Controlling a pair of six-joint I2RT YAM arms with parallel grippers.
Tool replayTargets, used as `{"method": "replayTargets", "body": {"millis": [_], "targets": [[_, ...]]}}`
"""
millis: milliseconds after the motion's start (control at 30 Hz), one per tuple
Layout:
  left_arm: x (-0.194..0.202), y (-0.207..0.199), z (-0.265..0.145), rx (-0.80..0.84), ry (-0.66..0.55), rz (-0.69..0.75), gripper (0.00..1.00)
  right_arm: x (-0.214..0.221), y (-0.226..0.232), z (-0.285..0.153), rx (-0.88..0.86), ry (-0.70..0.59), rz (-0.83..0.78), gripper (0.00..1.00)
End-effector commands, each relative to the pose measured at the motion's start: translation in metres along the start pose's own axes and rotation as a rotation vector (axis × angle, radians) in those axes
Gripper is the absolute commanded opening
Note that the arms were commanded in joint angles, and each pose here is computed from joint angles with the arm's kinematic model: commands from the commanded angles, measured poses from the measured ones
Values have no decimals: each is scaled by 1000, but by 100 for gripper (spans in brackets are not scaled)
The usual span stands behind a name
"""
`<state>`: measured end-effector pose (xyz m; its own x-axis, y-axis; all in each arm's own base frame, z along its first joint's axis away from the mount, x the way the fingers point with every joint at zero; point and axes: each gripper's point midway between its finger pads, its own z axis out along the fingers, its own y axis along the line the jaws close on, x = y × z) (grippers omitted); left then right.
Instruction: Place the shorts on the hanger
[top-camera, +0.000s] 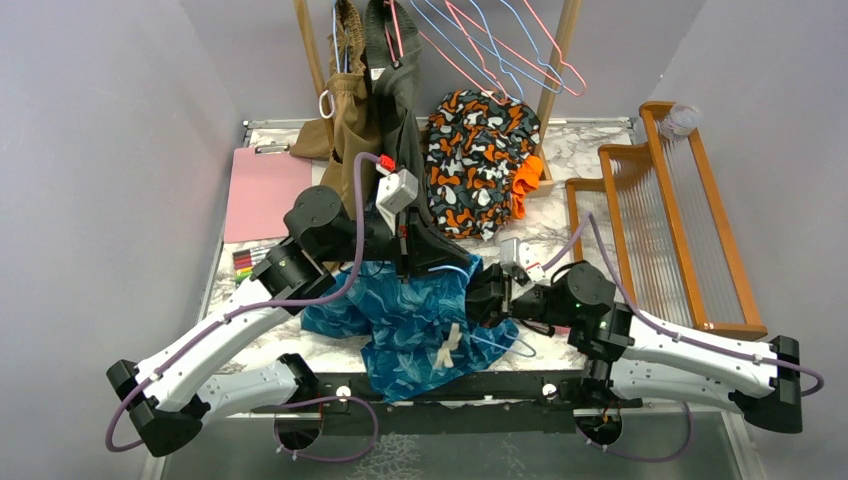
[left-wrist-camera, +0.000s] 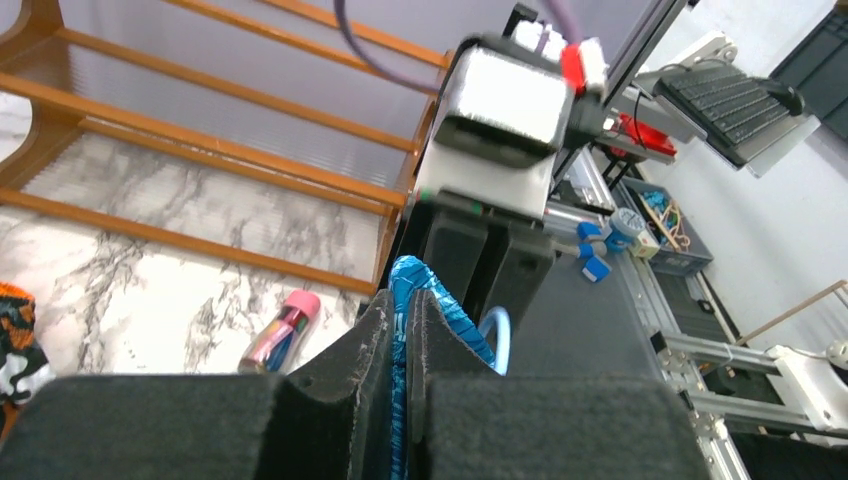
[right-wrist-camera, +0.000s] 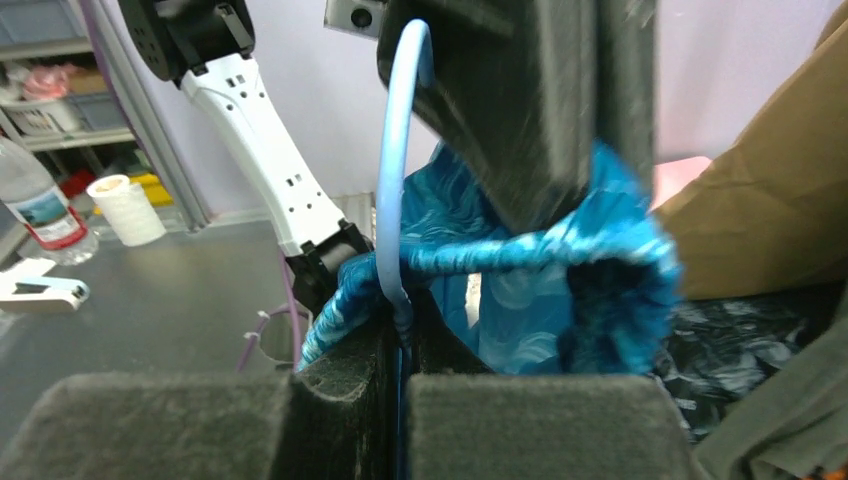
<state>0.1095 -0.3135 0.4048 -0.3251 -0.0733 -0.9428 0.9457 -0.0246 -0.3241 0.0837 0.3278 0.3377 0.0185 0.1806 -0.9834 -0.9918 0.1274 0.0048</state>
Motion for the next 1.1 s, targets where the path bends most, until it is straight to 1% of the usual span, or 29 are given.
{"method": "replayTargets", "body": {"millis": [0, 200, 267, 433, 633, 733, 800, 933, 1000, 1067], "targets": [[-48, -16, 7, 49, -128, 61, 0, -35, 16, 6, -78, -196, 62, 1], [-52, -21, 3, 47, -138, 65, 0, -58, 8, -5, -23, -347, 84, 1], [-49, -21, 1, 46, -134, 62, 1, -64, 6, -7, -12, -377, 88, 1], [-45, -23, -1, 47, -129, 45, 24, -81, 8, -10, -21, -447, 91, 1], [-48, -28, -4, 52, -137, 40, 38, -92, 9, -10, -35, -502, 105, 1], [-49, -28, -5, 51, -140, 34, 47, -95, 10, -10, -45, -525, 118, 1], [-51, -29, -5, 50, -145, 37, 51, -97, 12, -9, -57, -538, 127, 1], [-64, -35, -8, 49, -178, 71, 64, -102, 13, -12, -69, -568, 147, 1], [-78, -42, -13, 46, -211, 114, 74, -106, 13, -16, -67, -590, 154, 1], [-95, -52, -21, 44, -255, 174, 81, -110, 13, -20, -61, -609, 154, 1]]}}
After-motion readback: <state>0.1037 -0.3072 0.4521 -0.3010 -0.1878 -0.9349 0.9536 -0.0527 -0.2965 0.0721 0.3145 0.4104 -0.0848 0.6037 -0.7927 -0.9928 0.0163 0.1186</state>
